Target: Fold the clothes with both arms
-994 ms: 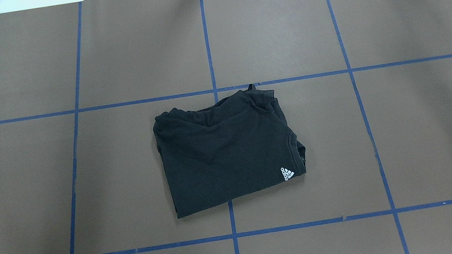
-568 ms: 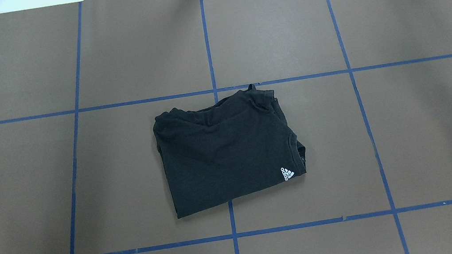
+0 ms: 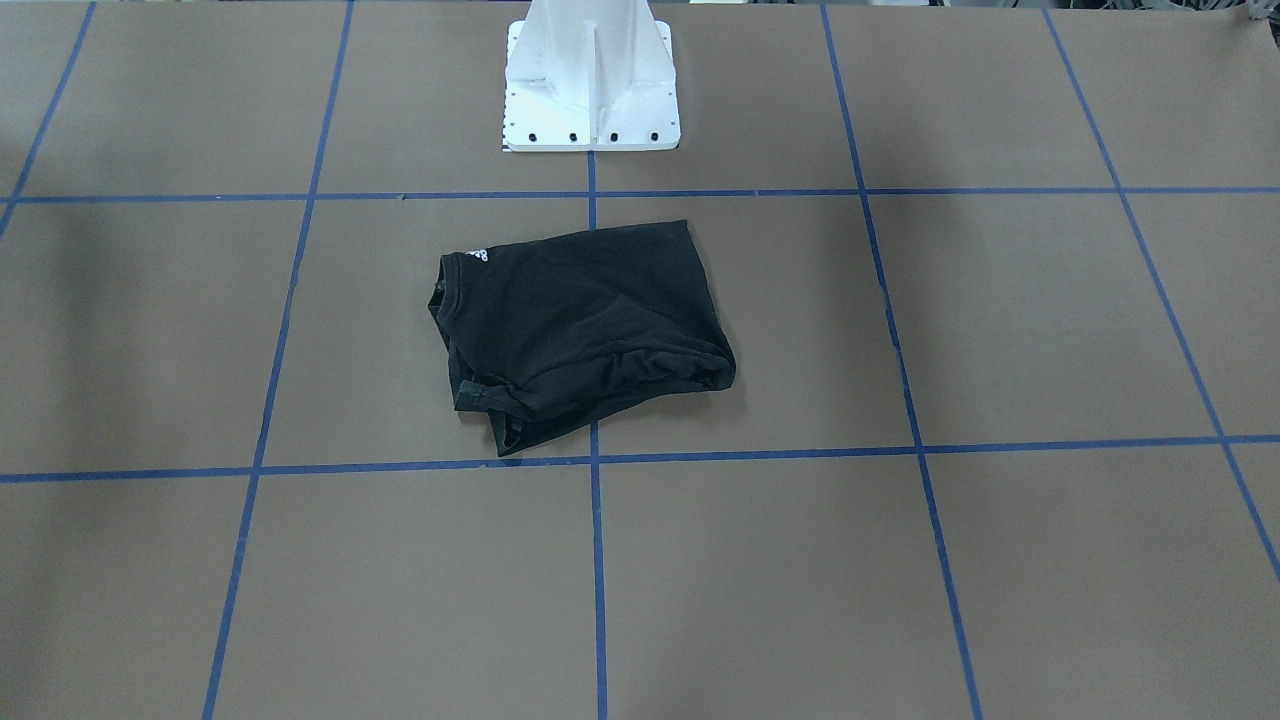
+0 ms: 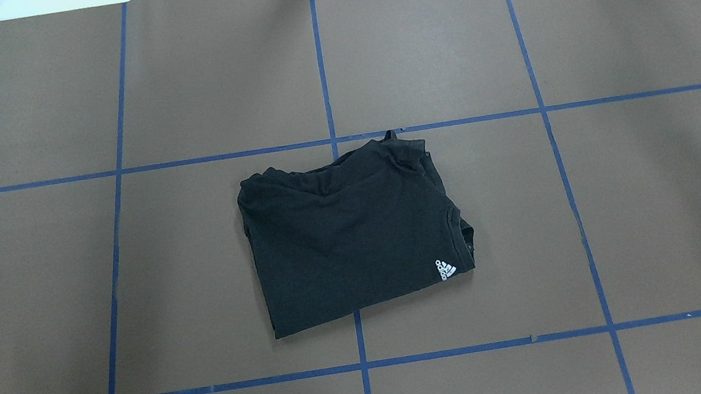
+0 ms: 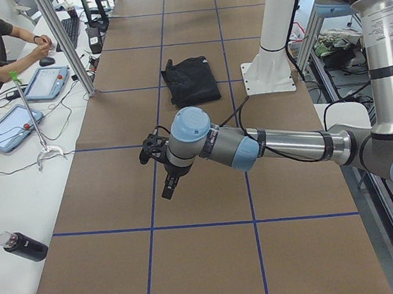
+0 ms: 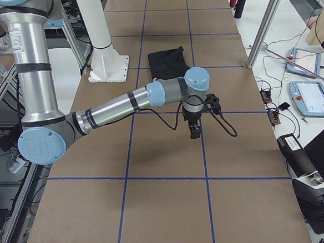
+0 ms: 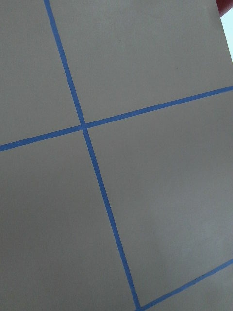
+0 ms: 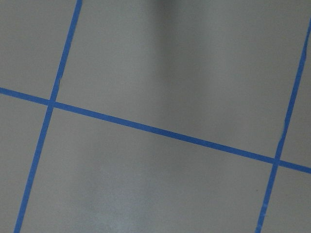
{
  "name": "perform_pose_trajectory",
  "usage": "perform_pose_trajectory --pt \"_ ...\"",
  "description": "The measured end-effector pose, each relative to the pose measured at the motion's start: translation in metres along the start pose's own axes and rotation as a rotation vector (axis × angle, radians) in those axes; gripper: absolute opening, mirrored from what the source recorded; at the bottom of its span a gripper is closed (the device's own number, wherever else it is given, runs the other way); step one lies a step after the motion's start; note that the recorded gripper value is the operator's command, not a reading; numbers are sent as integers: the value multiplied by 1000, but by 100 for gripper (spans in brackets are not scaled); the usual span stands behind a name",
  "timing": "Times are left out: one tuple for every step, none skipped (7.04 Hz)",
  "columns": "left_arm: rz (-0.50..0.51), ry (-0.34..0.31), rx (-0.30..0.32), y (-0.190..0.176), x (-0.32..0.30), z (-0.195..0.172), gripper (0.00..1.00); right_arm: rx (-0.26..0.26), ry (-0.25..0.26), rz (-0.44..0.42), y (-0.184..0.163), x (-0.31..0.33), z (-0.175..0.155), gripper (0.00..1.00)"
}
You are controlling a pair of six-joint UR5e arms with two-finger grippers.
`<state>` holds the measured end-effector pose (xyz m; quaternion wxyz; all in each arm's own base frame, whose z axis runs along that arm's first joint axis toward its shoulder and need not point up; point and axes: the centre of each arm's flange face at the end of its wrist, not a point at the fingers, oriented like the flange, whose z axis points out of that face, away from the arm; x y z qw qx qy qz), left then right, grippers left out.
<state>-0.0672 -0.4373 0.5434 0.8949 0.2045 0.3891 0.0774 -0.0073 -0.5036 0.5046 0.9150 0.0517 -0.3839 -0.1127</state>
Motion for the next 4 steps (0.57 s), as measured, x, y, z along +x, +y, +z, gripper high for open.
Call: perform_pose_trajectory --pt "1 0 1 -1 0 0 100 2 -4 -3 0 -2 -1 100" --pt "2 0 1 -1 0 1 100 3 -7 -4 0 -3 -1 100" --pt "3 0 1 -2 0 1 100 2 -8 -5 -1 -4 -1 100" --pt "7 0 4 -4 1 0 100 1 -10 -8 -1 -6 0 100"
